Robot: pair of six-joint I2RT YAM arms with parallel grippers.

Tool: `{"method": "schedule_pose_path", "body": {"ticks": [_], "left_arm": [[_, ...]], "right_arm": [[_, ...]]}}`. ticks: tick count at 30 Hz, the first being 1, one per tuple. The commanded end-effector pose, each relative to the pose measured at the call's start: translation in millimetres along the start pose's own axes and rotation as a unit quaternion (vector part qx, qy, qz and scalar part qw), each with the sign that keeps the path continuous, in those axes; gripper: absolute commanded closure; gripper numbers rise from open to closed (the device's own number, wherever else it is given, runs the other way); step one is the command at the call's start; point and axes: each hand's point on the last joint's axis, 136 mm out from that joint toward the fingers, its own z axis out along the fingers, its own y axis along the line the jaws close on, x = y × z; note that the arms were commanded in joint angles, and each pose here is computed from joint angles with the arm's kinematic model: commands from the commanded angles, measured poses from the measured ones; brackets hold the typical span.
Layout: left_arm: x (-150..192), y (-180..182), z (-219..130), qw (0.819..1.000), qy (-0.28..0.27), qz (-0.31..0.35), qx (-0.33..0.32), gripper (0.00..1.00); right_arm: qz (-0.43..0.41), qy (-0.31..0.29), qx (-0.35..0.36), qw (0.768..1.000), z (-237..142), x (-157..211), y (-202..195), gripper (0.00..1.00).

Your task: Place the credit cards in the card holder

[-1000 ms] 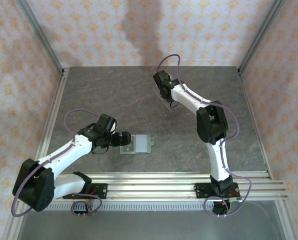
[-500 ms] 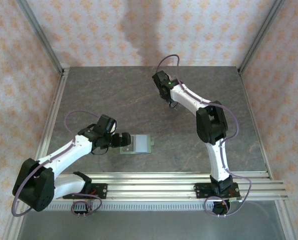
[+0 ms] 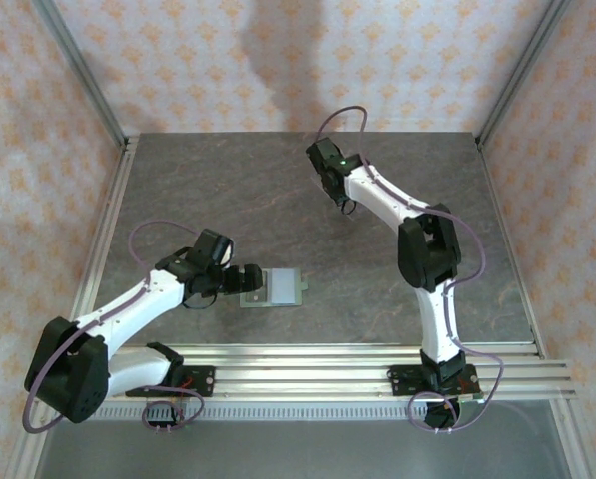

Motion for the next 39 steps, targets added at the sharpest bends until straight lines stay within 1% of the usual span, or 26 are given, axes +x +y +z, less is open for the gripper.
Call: {"method": "schedule_pose_path", "body": {"ticks": [1,4,8,11,13,19,22,25,27,29,31,32,33,37,39], "left_arm": [[-14,-14,-19,0.999,-0.023,0.008,0.024,0.01],[-19,-22,-32,0.999,-0.038,0.007,0.039,0.00],[-30,-43,-54,0.994,-0.064,0.009,0.087,0.01],[-35,-57,-71,0.990,-0.078,0.000,0.117,0.01],[-39,-74,-84,0.984,-0.085,0.009,0.158,0.01],[-44,-120,-115,0.959,-0.077,0.027,0.270,0.01],[-47,-142,-126,0.942,-0.067,0.034,0.327,0.02],[-52,-160,-135,0.922,-0.065,0.029,0.380,0.06],[-57,-171,-141,0.906,-0.067,0.024,0.417,0.09],[-61,-178,-143,0.896,-0.066,0.020,0.439,0.13],[-65,-182,-141,0.890,-0.063,0.009,0.452,0.20],[-67,-184,-140,0.886,-0.064,0.003,0.459,0.26],[-69,-185,-138,0.883,-0.064,-0.003,0.465,0.29],[-75,-189,-133,0.873,-0.058,-0.026,0.484,0.38],[-77,-189,-133,0.867,-0.062,-0.034,0.493,0.40]], "right_arm": [[0.048,-0.031,-0.026,0.998,-40,-9,-18,1.00],[0.069,-0.044,-0.058,0.995,-56,-12,-19,1.00],[0.101,-0.070,-0.113,0.986,-84,-11,-17,1.00],[0.129,-0.092,-0.177,0.971,-112,-7,-13,1.00],[0.149,-0.110,-0.230,0.956,-132,-2,-8,1.00],[0.221,-0.152,-0.387,0.882,-184,20,5,1.00],[0.244,-0.162,-0.459,0.839,-210,32,13,1.00],[0.253,-0.161,-0.537,0.788,-235,41,29,1.00],[0.259,-0.148,-0.581,0.757,-247,48,38,1.00],[0.272,-0.139,-0.608,0.733,-253,51,44,1.00],[0.282,-0.136,-0.638,0.704,-262,51,48,1.00],[0.283,-0.135,-0.653,0.690,-267,52,50,1.00],[0.282,-0.133,-0.662,0.682,-270,53,51,1.00],[0.283,-0.128,-0.677,0.667,-278,57,51,1.00],[0.283,-0.127,-0.699,0.645,-286,56,53,1.00]]}}
